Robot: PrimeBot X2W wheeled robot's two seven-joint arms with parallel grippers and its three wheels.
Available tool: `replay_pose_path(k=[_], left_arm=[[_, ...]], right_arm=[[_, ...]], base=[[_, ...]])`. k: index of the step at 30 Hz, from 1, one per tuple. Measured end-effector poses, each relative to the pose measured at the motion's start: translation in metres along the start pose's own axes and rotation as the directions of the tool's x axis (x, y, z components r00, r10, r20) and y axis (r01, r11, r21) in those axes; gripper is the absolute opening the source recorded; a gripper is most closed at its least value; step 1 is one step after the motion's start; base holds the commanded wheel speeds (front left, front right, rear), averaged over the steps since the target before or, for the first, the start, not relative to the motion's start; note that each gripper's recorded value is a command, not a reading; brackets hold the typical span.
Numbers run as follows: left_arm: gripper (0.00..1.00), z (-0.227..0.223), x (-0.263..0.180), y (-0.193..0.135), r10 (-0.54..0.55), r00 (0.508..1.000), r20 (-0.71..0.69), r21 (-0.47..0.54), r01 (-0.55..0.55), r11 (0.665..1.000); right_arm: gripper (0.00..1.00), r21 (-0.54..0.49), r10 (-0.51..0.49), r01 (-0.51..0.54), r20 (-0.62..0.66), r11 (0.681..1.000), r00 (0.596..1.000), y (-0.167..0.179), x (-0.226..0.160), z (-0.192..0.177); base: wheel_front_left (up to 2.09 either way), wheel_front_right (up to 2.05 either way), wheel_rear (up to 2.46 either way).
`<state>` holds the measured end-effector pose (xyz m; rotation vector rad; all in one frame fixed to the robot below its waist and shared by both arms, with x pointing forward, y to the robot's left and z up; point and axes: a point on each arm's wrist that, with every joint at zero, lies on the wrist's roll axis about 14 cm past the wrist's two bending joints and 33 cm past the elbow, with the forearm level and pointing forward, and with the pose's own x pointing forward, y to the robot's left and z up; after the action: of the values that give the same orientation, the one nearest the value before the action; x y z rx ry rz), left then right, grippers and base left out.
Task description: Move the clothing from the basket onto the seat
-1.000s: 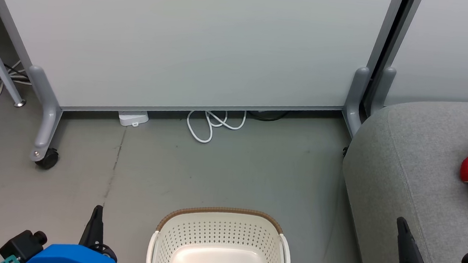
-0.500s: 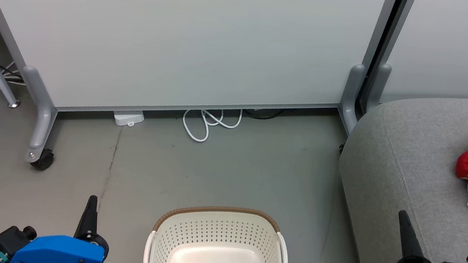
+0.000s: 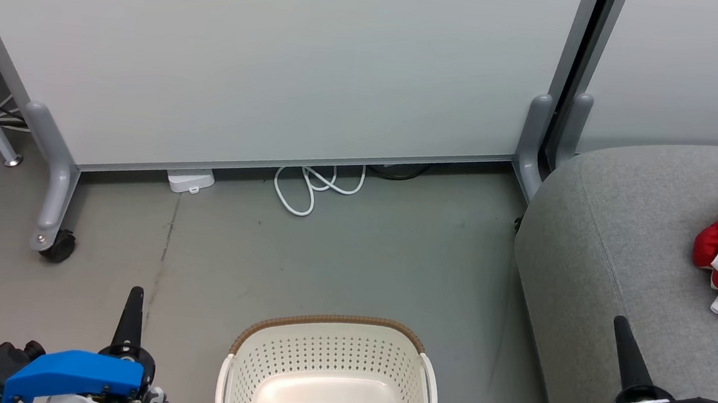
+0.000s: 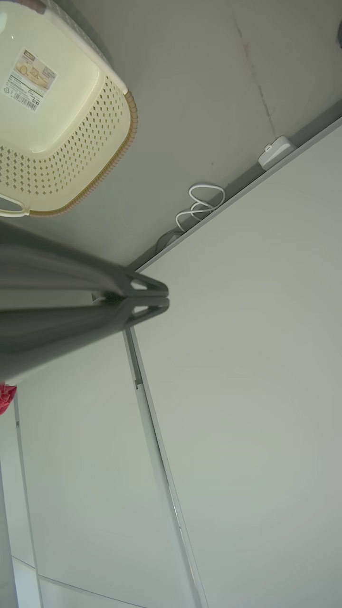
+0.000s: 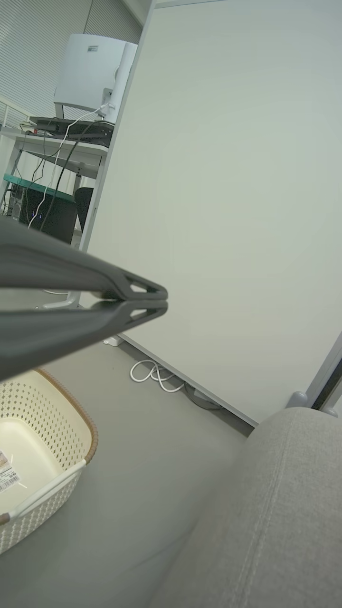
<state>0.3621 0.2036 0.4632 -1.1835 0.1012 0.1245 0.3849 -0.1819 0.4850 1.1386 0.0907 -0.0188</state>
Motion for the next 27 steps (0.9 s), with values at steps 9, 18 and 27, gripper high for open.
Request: replay_pose_path(k=[9,18,27], left_arm=[[0.00,0.003,0.004,-0.009,-0.026,1.000,0.003,-0.086,0.026,0.996],[0.00,0.005,0.008,-0.016,-0.048,0.999,0.004,-0.155,0.048,0.987],[0.00,0.008,0.011,-0.022,-0.071,0.997,0.005,-0.219,0.070,0.973]], right_arm=[[0.00,0.094,0.011,-0.012,0.010,0.995,1.000,0.003,0.001,0.005],[0.00,0.174,0.017,-0.020,0.017,0.985,1.000,0.004,0.001,0.008],[0.00,0.245,0.028,-0.035,0.029,0.969,0.999,0.006,0.001,0.012]], base=[[0.00,0.00,0.00],[0.00,0.00,0.00],[0.00,0.00,0.00]])
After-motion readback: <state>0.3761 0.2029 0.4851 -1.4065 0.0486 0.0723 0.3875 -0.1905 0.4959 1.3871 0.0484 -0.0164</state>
